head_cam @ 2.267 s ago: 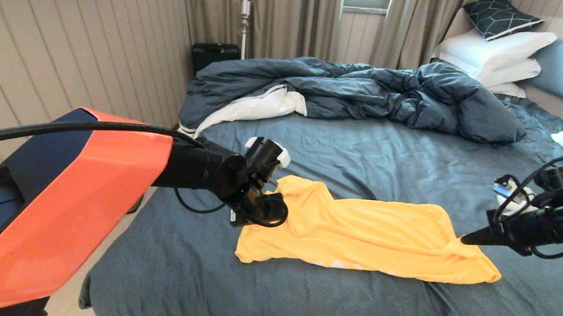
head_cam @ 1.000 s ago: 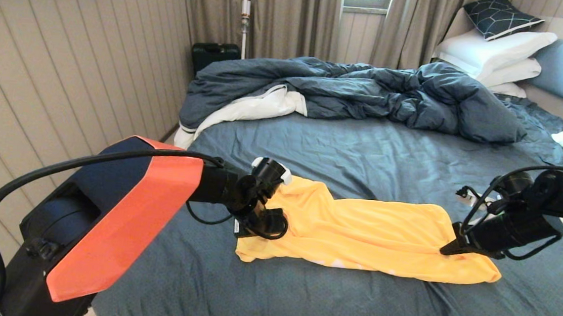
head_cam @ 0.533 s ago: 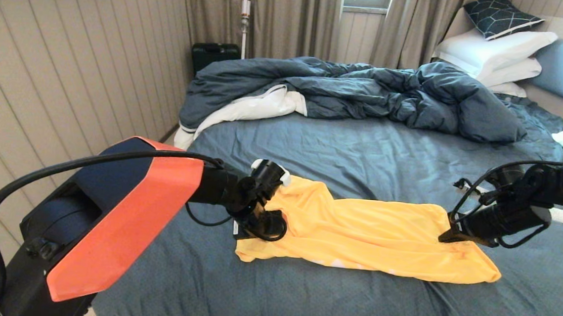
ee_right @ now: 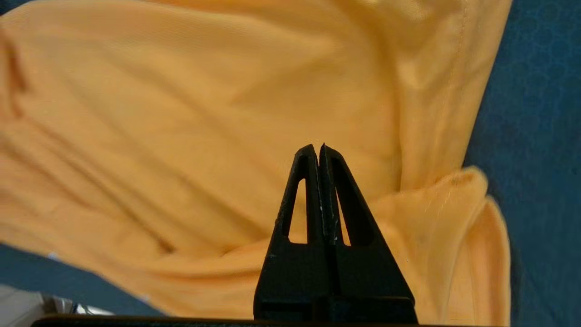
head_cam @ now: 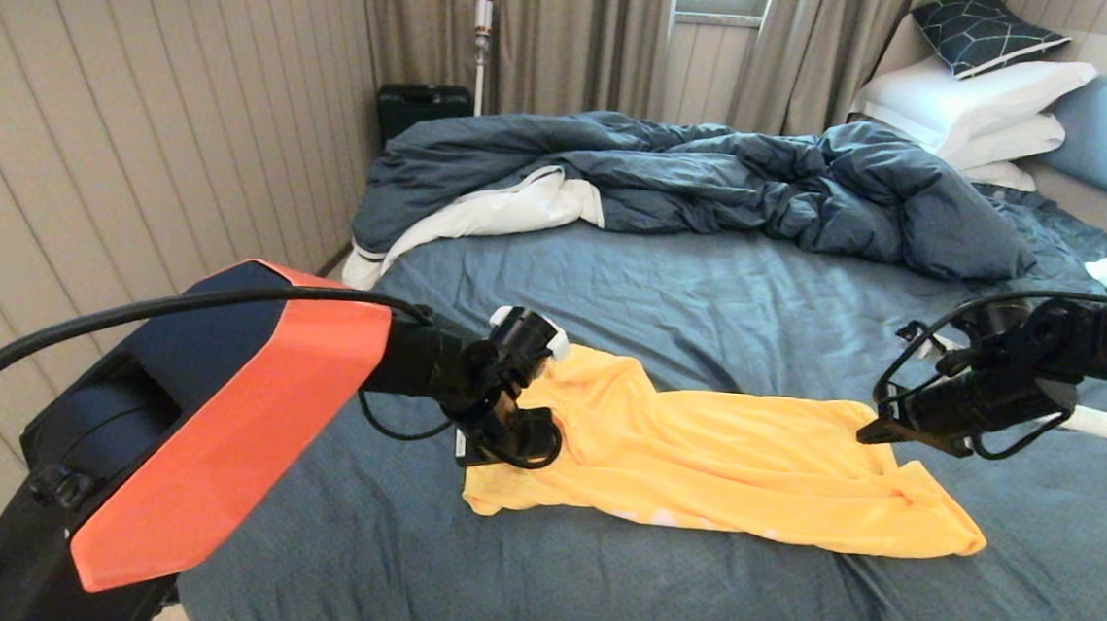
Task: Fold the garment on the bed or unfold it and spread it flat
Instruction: Fold the yellow T-shirt
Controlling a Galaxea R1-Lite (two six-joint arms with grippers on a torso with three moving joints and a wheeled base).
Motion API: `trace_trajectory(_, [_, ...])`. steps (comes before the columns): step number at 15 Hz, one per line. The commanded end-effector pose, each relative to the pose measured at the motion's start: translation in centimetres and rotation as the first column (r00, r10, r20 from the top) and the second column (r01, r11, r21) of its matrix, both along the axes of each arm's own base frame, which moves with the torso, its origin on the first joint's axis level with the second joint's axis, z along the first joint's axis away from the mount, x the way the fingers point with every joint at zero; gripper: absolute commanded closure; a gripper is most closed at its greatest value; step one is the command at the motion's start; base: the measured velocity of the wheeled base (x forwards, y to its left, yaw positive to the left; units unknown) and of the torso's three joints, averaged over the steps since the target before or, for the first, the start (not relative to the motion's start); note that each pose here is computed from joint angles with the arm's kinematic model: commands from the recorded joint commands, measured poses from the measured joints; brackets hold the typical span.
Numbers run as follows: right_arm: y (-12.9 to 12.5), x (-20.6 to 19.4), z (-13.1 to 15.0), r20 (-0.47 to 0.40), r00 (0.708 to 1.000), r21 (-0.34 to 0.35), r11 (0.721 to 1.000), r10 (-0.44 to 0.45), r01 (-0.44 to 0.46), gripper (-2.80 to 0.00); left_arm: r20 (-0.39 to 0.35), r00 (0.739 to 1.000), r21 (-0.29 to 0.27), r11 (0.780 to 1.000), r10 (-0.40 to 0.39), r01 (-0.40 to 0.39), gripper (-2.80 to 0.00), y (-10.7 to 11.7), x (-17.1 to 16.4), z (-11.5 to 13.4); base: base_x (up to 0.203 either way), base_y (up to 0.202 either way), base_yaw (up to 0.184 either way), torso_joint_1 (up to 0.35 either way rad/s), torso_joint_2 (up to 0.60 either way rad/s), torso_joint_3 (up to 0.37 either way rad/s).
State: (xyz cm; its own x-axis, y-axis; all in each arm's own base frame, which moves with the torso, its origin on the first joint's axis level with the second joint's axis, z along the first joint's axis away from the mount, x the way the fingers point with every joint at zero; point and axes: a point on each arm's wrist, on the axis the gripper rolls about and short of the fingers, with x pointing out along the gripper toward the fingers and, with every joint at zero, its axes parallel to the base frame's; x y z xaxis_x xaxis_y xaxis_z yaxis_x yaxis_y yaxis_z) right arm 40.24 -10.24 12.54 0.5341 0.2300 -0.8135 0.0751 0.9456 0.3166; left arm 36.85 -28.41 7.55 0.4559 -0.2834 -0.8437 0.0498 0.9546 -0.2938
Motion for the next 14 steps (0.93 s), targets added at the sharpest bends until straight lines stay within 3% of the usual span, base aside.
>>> trace_trajectory(1, [0.4, -1.9, 2.7, 0.042, 0.999, -0.009, 1.0, 0.003, -0.003, 0.0, 0.01, 1.0, -0.01, 1.0, 0.004, -0.004, 0.0, 0.1, -0.2, 0.8, 0.0, 0.0, 0.0, 0.0, 0.0, 0.0])
trace_trajectory(5, [1.3, -7.3, 0.8, -0.069, 0.996, 0.039, 0.998, 0.048, -0.045, 0.0, 0.005, 1.0, -0.008, 1.0, 0.004, -0.004, 0.0, 0.1, -0.3, 0.7, 0.0, 0.0, 0.0, 0.0, 0.0, 0.0])
trace_trajectory(7, [1.5, -8.5, -0.4, -0.077, 0.995, 0.039, 0.997, 0.065, -0.063, 0.0, 0.0, 1.0, -0.007, 1.0, 0.007, -0.007, 0.0, 0.1, -0.4, 0.6, 0.0, 0.0, 0.0, 0.0, 0.0, 0.0])
trace_trajectory(10, [1.3, -8.1, -1.1, -0.042, 0.997, 0.022, 0.997, 0.068, -0.067, 0.0, -0.007, 1.0, -0.001, 1.0, 0.006, -0.006, 0.0, 0.1, -0.5, 0.3, 0.0, 0.0, 0.0, 0.0, 0.0, 0.0])
trace_trajectory(14, [0.9, -7.2, -2.5, -0.074, 0.995, 0.029, 0.998, 0.064, -0.062, 0.0, -0.016, 1.0, 0.007, 1.0, 0.005, -0.005, 0.0, 0.3, -0.7, 0.1, 0.0, 0.0, 0.0, 0.0, 0.0, 0.0])
